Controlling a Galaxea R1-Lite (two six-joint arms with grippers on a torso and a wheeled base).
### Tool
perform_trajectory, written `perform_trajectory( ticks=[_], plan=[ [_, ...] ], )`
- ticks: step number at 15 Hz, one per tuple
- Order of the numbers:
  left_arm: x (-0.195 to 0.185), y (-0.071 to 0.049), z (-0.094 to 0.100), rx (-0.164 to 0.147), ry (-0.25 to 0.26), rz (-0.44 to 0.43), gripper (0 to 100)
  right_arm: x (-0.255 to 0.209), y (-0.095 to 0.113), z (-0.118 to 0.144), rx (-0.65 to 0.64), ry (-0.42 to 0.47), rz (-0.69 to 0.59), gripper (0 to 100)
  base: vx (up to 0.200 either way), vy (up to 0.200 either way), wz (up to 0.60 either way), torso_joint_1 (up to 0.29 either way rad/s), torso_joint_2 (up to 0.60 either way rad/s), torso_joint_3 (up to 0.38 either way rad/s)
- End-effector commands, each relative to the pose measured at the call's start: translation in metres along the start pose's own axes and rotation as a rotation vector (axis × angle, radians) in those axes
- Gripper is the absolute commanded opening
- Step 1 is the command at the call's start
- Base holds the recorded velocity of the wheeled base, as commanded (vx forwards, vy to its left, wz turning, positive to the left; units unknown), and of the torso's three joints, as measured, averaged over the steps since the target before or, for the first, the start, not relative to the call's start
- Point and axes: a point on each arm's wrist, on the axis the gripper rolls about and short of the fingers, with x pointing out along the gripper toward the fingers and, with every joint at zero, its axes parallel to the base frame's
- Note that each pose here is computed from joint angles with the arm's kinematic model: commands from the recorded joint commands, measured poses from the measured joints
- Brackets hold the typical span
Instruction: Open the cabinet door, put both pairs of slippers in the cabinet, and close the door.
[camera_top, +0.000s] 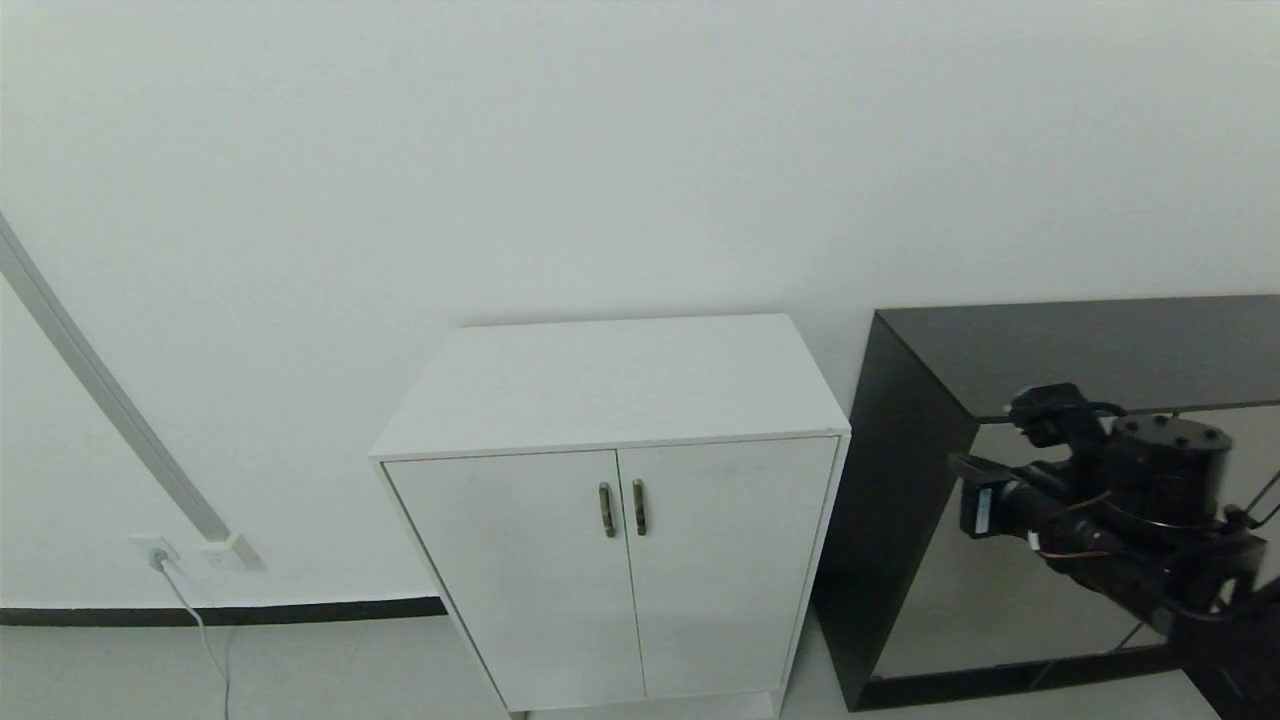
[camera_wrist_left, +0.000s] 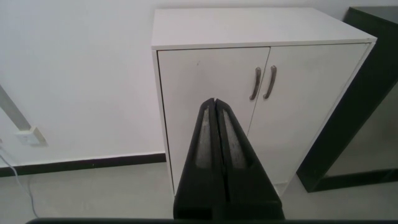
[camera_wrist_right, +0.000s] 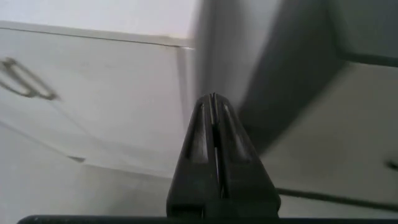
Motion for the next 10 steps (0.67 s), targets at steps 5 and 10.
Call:
perform_trajectory(
  ticks=[5,10],
  plan=[
    [0.000,0.000,0.000,-0.003,0.000,0.000,0,-0.103,-0.036,0.008,-0.053,-0.099,-0.141,0,0.000,0.000,0.00,0.000,0.00,0.000],
    [0.000,0.000,0.000,-0.005,0.000,0.000,0,-0.152,-0.035,-0.009,-0.054,-0.109,-0.139,0,0.000,0.000,0.00,0.000,0.00,0.000]
  ],
)
